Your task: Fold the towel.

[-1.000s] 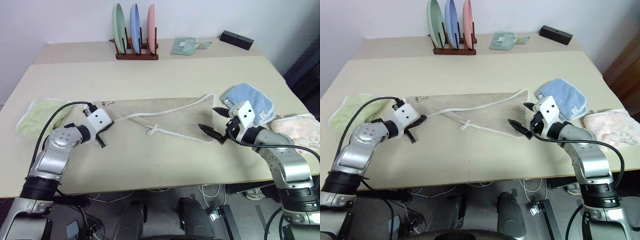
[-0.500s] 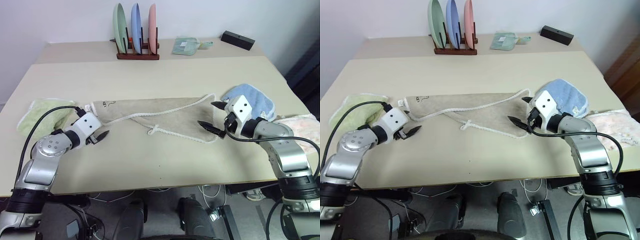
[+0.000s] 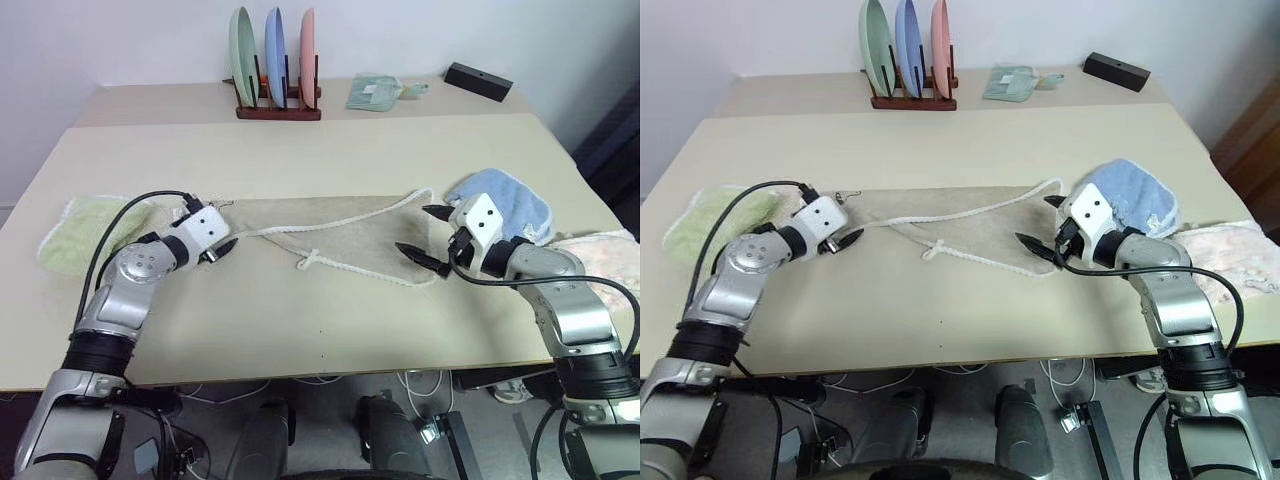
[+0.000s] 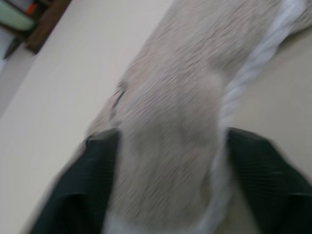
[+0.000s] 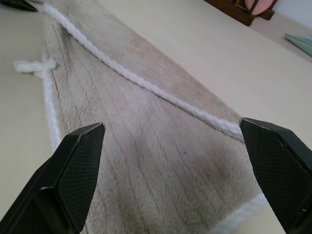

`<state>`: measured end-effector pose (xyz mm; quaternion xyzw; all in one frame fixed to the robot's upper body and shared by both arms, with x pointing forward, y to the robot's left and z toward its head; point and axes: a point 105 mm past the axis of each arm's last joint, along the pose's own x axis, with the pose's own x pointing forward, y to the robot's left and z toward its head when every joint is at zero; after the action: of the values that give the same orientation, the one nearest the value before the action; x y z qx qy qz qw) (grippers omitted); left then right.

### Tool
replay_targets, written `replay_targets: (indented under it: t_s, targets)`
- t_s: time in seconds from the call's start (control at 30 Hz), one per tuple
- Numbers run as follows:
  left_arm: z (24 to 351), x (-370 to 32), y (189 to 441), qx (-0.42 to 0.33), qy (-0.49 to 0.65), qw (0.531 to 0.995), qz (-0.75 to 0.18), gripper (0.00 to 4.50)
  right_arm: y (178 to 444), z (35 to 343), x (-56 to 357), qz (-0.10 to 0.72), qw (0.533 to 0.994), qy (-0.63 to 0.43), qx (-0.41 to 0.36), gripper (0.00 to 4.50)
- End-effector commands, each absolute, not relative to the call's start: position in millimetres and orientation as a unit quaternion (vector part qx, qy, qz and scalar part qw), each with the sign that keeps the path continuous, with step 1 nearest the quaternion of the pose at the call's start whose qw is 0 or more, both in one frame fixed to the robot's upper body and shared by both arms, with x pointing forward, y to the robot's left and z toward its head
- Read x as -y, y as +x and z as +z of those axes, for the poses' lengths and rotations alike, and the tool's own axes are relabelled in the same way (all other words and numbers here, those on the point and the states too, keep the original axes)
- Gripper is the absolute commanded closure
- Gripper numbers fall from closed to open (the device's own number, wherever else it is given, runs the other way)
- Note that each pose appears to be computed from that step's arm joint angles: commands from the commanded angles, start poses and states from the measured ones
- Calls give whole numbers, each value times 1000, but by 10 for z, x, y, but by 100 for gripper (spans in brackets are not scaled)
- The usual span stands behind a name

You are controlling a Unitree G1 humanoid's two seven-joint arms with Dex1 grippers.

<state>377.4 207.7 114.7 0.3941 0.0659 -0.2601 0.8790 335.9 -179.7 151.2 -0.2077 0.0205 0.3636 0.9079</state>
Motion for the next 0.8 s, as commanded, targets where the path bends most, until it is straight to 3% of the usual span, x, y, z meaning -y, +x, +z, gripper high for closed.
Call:
replay_targets:
  t_s: [0.03, 0.13, 0.43, 0.63, 0.8]
  targets:
    - [1182, -2020, 3754, -52, 392, 876, -276, 285, 3319, 1678, 1789, 356, 910, -214, 11, 0]
    - [1183, -2048, 3729, -52, 394, 875, -276, 445, 3308, 1667, 1799, 354, 911, -213, 9, 0]
    - [1366, -2042, 3503, -16, 351, 890, -293, 445, 3333, 1633, 1847, 356, 907, -224, 8, 0]
    - [1364, -2140, 2974, -53, 290, 893, -340, 445, 3444, 1667, 1916, 356, 884, -302, 3, 0]
    - [1343, -2215, 2687, -89, 258, 896, -350, 445, 3639, 1581, 1931, 352, 855, -382, -5, 0]
